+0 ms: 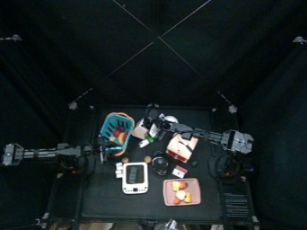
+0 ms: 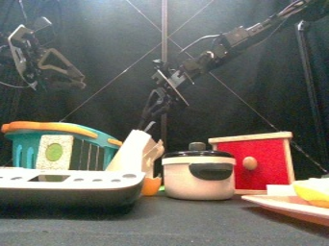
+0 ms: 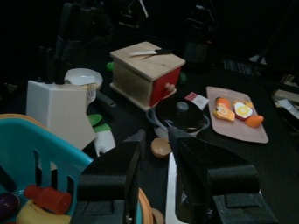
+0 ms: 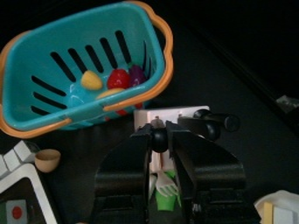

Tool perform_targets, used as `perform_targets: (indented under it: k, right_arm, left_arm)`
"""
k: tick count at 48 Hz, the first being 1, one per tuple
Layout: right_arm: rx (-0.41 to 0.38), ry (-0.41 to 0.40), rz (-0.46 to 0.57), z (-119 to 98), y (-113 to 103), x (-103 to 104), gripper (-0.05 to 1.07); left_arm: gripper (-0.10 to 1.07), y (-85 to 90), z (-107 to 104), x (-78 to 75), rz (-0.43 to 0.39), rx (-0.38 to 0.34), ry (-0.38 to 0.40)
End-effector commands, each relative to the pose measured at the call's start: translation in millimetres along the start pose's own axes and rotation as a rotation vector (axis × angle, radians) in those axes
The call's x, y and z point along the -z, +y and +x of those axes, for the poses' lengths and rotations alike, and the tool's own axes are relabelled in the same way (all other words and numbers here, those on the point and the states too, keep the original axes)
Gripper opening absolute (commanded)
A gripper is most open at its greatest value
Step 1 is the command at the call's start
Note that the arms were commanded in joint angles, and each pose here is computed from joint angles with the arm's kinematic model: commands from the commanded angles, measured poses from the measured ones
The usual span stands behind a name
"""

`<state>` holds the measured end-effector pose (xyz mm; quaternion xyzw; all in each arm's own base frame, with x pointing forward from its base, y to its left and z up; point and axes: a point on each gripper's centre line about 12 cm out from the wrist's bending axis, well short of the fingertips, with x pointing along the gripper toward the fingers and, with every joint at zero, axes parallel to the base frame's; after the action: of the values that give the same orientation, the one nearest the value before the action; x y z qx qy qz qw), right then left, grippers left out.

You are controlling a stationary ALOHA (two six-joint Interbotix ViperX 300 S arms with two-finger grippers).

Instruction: Pull out cleaver

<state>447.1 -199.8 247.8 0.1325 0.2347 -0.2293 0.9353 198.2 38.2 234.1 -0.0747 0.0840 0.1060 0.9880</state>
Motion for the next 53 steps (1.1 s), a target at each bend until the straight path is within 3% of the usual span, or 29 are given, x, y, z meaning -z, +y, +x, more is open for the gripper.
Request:
perform_targets:
  k: [1,13,53]
  right_arm:
    - [-0.003,-0.038,0.005,-4.7,-0.8,-12.4,0.50]
    - [0.017,0.023,-0.003,-1.5,-4.3,-1.2,0.50]
    - [0.051,-0.043,-0.040,-9.9,-22.5,-21.3,0.50]
  left_arm:
    - [0.70,-0.7,1.1,-9.8,0.002,0.000,-0.029]
    - [0.70,0.1,0.9,-8.6,0.000,-0.003,-0.027]
    - [0.70,1.4,0.9,-6.4,-0.005,-0.009,-0.020]
